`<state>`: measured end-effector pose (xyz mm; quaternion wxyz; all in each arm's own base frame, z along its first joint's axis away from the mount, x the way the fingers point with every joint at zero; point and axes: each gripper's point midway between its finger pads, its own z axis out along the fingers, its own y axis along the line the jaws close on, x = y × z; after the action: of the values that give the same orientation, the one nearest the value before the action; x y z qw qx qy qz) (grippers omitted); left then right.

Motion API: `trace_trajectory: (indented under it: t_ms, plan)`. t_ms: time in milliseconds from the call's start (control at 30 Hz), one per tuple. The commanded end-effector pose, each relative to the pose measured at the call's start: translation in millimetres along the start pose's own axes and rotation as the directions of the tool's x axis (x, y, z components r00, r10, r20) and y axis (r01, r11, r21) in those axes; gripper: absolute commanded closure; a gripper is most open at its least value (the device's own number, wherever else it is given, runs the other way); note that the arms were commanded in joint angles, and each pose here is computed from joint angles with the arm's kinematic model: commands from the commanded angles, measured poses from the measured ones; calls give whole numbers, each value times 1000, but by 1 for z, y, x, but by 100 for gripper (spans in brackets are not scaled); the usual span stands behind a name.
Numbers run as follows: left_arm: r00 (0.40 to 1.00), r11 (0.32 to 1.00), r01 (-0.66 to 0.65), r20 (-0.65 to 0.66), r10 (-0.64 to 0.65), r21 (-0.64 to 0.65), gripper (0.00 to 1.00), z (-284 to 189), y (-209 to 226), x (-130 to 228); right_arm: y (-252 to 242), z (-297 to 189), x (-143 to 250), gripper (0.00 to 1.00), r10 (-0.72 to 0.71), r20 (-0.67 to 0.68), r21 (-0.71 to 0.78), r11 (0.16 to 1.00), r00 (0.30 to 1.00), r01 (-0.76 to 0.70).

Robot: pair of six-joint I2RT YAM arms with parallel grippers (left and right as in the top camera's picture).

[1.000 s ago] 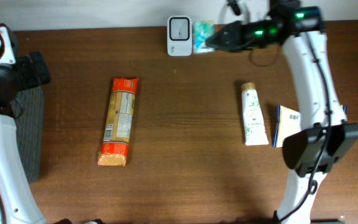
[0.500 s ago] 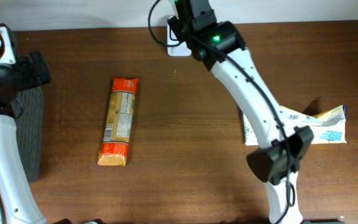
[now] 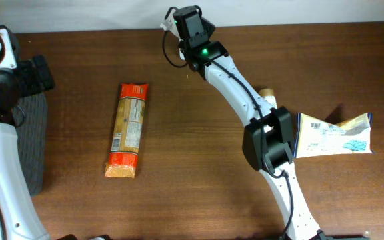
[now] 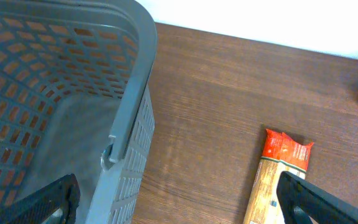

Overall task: Scan the item barcode
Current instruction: 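Hold the tissue pack in front of the white scanner with right gripper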

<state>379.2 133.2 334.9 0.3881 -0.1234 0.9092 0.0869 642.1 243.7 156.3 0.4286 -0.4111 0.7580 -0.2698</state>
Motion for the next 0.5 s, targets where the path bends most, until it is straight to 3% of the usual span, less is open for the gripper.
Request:
trace_trajectory:
  t_ms: [0,467]
  plan:
    - [1000,1000,-14,17,15,-7,1,-5,2,-4,3,18,17,96,-97,-34,11,995,995,97]
    - [1000,1000,-14,17,15,-7,1,-5,2,-4,10,30,21,96,-98,-32,21,995,995,99]
